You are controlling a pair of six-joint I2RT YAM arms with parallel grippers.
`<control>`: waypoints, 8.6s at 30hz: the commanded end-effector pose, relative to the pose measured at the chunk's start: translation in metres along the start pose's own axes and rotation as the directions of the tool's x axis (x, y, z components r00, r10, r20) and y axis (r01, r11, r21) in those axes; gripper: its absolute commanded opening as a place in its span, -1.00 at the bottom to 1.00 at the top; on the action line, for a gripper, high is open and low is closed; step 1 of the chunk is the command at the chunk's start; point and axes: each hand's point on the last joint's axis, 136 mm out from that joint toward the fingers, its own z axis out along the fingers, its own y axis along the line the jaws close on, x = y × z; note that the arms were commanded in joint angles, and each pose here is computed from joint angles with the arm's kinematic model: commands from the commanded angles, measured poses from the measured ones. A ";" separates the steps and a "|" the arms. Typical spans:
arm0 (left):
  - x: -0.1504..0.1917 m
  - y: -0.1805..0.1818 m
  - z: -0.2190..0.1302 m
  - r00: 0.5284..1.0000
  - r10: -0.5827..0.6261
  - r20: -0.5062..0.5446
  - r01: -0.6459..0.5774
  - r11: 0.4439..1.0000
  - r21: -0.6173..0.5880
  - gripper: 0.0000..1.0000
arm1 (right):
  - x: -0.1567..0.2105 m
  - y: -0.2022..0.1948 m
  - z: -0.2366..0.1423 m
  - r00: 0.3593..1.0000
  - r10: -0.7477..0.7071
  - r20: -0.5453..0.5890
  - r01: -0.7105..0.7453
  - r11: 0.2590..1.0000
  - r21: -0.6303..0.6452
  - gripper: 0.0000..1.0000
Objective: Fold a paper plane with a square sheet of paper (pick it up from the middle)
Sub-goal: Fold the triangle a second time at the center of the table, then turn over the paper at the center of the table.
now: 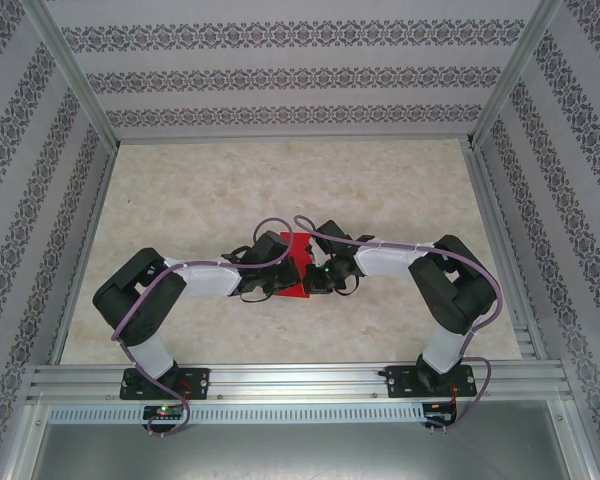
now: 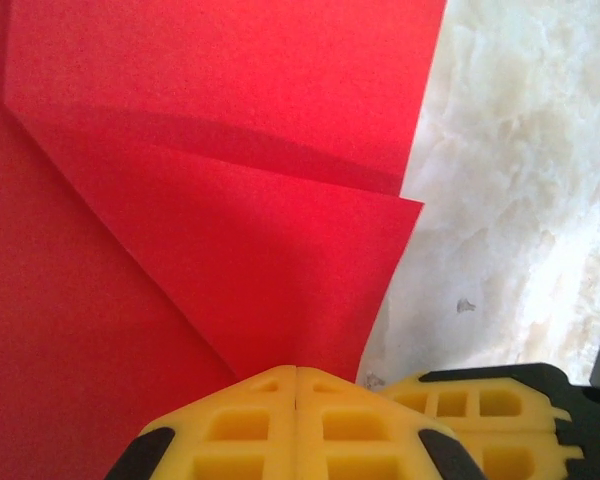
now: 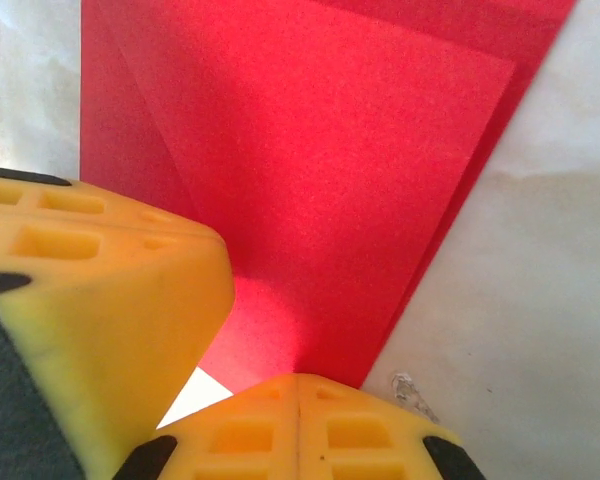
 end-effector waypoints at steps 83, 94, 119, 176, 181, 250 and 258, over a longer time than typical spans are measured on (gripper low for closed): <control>-0.083 0.064 -0.005 0.988 -0.085 0.132 0.094 0.994 -0.062 -1.00 | 0.084 -0.103 0.035 0.969 0.146 -0.201 -0.066 0.932 0.356 -0.97; -0.101 0.088 -0.013 0.985 -0.090 0.144 0.106 0.989 -0.104 -1.00 | 0.085 -0.108 0.034 0.967 0.154 -0.203 -0.065 0.921 0.385 -0.97; -0.112 0.053 -0.081 0.980 -0.029 0.199 0.027 1.000 0.012 -0.37 | -0.035 0.021 -0.041 0.986 0.042 0.161 -0.048 0.998 0.031 -0.37; -0.040 0.007 -0.034 0.997 -0.056 0.062 0.047 0.990 0.136 -0.22 | -0.098 -0.007 -0.015 0.971 0.137 0.198 -0.110 0.984 -0.142 -0.83; -0.046 -0.005 -0.035 0.997 -0.031 0.076 0.018 0.985 0.174 -0.19 | -0.096 -0.008 -0.015 0.973 0.136 0.188 -0.111 0.984 -0.138 -0.83; -0.070 0.006 -0.013 0.679 0.706 -0.203 -0.535 0.286 -0.795 -0.96 | -0.017 -0.125 -0.217 0.742 0.311 0.594 -0.535 0.808 0.245 0.96; -0.041 0.012 0.015 0.735 0.647 -0.205 -0.577 0.438 -0.689 -0.68 | -0.028 -0.122 -0.217 0.765 0.305 0.567 -0.510 0.824 0.246 0.96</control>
